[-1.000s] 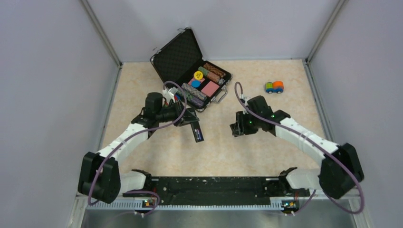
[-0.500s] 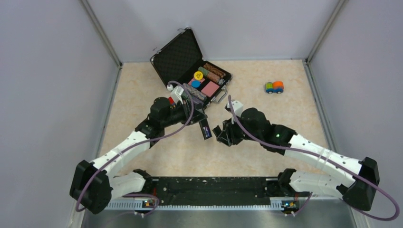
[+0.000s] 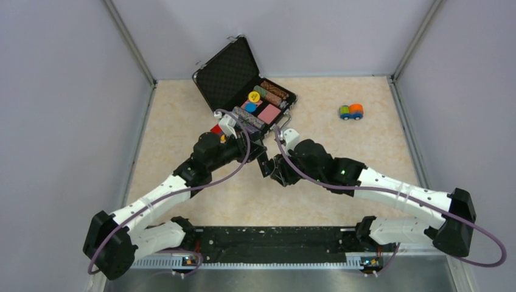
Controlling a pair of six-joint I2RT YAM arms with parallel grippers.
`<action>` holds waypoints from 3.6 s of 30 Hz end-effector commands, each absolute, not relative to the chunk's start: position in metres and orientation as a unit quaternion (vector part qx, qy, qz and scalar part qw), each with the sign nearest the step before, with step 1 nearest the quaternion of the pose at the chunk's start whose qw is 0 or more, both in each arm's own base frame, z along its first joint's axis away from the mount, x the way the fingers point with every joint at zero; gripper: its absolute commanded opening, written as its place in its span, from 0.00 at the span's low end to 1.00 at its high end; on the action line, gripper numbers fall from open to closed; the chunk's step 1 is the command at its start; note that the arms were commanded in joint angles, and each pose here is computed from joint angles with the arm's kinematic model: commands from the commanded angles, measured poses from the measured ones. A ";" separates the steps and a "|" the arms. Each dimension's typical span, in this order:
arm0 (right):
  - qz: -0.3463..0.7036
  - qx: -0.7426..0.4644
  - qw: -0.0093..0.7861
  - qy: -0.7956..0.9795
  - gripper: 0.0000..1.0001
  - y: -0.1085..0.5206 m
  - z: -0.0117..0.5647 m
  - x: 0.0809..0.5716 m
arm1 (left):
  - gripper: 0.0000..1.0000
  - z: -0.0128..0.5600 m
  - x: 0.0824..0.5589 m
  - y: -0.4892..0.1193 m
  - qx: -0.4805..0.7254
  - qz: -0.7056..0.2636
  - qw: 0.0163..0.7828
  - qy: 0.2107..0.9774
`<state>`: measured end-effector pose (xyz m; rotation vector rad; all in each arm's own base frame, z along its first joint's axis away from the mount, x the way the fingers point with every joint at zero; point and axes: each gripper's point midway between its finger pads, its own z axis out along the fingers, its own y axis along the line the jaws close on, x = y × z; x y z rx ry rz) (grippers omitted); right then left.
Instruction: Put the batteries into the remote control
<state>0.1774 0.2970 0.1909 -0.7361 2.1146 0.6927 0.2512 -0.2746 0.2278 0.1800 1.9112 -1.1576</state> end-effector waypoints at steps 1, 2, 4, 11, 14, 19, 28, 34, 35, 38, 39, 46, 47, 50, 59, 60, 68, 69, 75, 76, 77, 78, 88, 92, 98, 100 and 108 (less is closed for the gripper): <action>0.283 -0.288 0.420 0.813 0.23 0.311 0.215 0.185 | 0.00 0.255 0.257 -0.267 0.073 -0.463 0.501 0.727; 0.284 -0.287 0.420 0.813 0.23 0.312 0.216 0.185 | 0.00 0.256 0.257 -0.265 0.073 -0.461 0.506 0.725; 0.285 -0.286 0.419 0.813 0.23 0.313 0.214 0.185 | 0.00 0.257 0.255 -0.264 0.076 -0.462 0.510 0.721; 0.290 -0.284 0.418 0.813 0.22 0.322 0.212 0.187 | 0.00 0.258 0.251 -0.266 0.078 -0.474 0.509 0.715; 0.289 -0.280 0.417 0.815 0.23 0.324 0.211 0.188 | 0.00 0.258 0.251 -0.267 0.078 -0.476 0.508 0.713; 0.293 -0.274 0.419 0.815 0.23 0.327 0.212 0.189 | 0.00 0.259 0.251 -0.267 0.082 -0.477 0.509 0.712; 0.305 -0.271 0.430 0.805 0.22 0.332 0.220 0.188 | 0.00 0.258 0.250 -0.264 0.080 -0.468 0.511 0.716; 0.309 -0.271 0.429 0.804 0.23 0.335 0.221 0.188 | 0.00 0.257 0.250 -0.265 0.081 -0.470 0.507 0.718; 0.310 -0.271 0.429 0.804 0.23 0.336 0.220 0.188 | 0.00 0.257 0.250 -0.265 0.080 -0.470 0.507 0.718; 0.307 -0.267 0.428 0.807 0.23 0.336 0.219 0.190 | 0.00 0.258 0.249 -0.265 0.082 -0.471 0.507 0.717; 0.306 -0.265 0.428 0.808 0.23 0.336 0.218 0.190 | 0.00 0.257 0.249 -0.265 0.082 -0.472 0.506 0.718; 0.302 -0.258 0.417 0.817 0.23 0.339 0.211 0.192 | 0.00 0.258 0.247 -0.265 0.083 -0.474 0.505 0.717; 0.300 -0.258 0.414 0.820 0.23 0.339 0.208 0.192 | 0.00 0.258 0.247 -0.265 0.083 -0.473 0.505 0.717; 0.297 -0.256 0.407 0.825 0.23 0.340 0.205 0.191 | 0.00 0.259 0.247 -0.264 0.081 -0.472 0.507 0.717; 0.292 -0.251 0.399 0.832 0.23 0.338 0.199 0.190 | 0.00 0.258 0.248 -0.262 0.078 -0.469 0.508 0.718; 0.291 -0.251 0.399 0.832 0.23 0.338 0.199 0.190 | 0.00 0.258 0.247 -0.262 0.079 -0.469 0.507 0.719; 0.288 -0.251 0.398 0.834 0.23 0.343 0.199 0.194 | 0.00 0.258 0.244 -0.265 0.084 -0.478 0.497 0.719; 0.288 -0.251 0.397 0.834 0.23 0.345 0.199 0.195 | 0.00 0.259 0.244 -0.266 0.084 -0.478 0.496 0.720; 0.280 -0.247 0.397 0.839 0.23 0.346 0.198 0.198 | 0.00 0.258 0.240 -0.269 0.087 -0.485 0.482 0.725; 0.279 -0.246 0.398 0.839 0.23 0.346 0.199 0.199 | 0.00 0.258 0.240 -0.270 0.087 -0.486 0.478 0.726; 0.277 -0.243 0.399 0.840 0.23 0.346 0.200 0.201 | 0.00 0.257 0.240 -0.270 0.086 -0.486 0.474 0.730; 0.277 -0.242 0.400 0.840 0.23 0.346 0.201 0.201 | 0.00 0.257 0.240 -0.271 0.085 -0.486 0.470 0.732; 0.266 -0.220 0.397 0.850 0.30 0.345 0.201 0.205 | 0.00 0.264 0.240 -0.279 0.050 -0.504 0.420 0.753; 0.264 -0.213 0.394 0.854 0.34 0.344 0.203 0.206 | 0.00 0.265 0.237 -0.284 0.046 -0.515 0.395 0.759; 0.260 -0.203 0.392 0.859 0.38 0.344 0.208 0.207 | 0.00 0.269 0.236 -0.287 0.037 -0.524 0.371 0.765; 0.258 -0.202 0.389 0.861 0.40 0.344 0.210 0.207 | 0.00 0.270 0.237 -0.287 0.034 -0.530 0.360 0.767; 0.267 -0.200 0.365 0.869 0.46 0.342 0.214 0.203 | 0.00 0.275 0.238 -0.284 0.027 -0.553 0.307 0.774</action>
